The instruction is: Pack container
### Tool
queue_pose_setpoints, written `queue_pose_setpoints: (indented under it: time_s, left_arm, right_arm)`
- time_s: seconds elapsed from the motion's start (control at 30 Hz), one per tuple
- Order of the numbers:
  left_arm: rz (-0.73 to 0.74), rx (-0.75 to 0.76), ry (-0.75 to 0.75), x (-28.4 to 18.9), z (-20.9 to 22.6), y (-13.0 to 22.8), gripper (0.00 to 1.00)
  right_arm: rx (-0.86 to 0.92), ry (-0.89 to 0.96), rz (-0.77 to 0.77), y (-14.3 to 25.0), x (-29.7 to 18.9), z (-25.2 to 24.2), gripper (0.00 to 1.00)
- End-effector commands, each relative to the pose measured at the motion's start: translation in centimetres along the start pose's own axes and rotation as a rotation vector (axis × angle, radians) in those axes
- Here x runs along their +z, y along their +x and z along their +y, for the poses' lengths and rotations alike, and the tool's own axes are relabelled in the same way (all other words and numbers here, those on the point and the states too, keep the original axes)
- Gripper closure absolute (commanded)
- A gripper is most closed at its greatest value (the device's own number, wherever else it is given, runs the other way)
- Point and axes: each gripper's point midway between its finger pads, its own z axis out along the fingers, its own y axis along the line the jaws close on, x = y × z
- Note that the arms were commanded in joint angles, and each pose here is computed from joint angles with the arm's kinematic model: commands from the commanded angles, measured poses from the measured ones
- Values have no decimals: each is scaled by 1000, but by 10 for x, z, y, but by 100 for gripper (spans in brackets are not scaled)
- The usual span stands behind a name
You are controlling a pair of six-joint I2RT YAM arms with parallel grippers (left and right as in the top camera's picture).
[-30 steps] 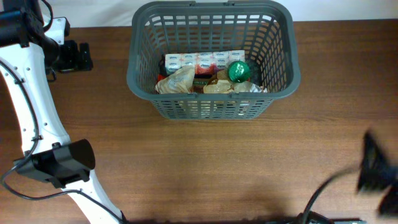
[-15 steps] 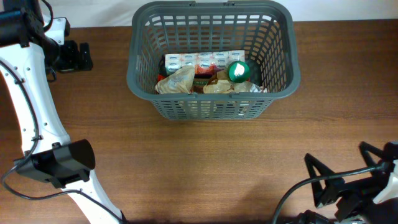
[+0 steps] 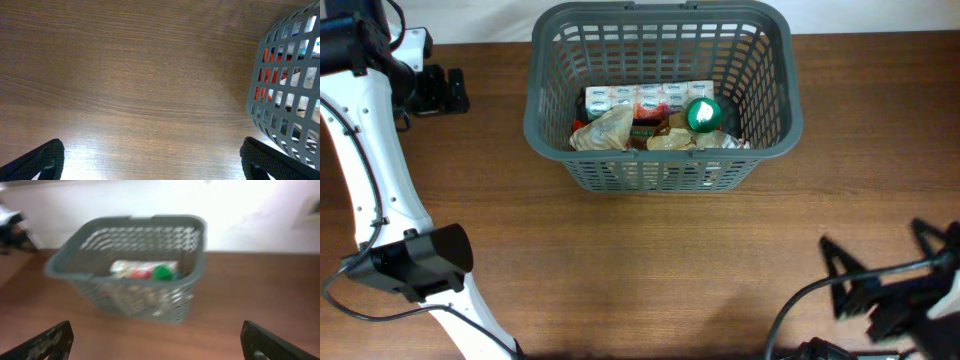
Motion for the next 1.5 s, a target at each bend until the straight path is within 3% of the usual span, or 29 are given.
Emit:
queue_pose_setpoints:
  time_s: [0.0, 0.2, 0.3, 0.53, 0.7, 1.27, 1.47]
  left_arm:
    - [7, -13, 7, 2, 0, 1, 1]
    - [7, -12, 7, 2, 0, 1, 1]
    - [7, -12, 7, 2, 0, 1, 1]
    - [7, -12, 7, 2, 0, 1, 1]
    - [7, -13, 7, 2, 0, 1, 1]
    - [7, -13, 7, 2, 0, 1, 1]
    - [7, -13, 7, 2, 0, 1, 1]
  right_arm:
    - [-74, 142, -25, -5, 7, -32, 1]
    - [-206, 136, -164, 10, 29, -37, 1]
    - [-213, 121, -143, 52, 51, -41, 1]
    - [-164, 79, 86, 199, 111, -55, 1]
    - [-143, 10, 133, 261, 132, -49, 1]
    - [-150, -47, 208, 318, 159, -46, 1]
    - [-196, 29, 198, 318, 163, -60, 2]
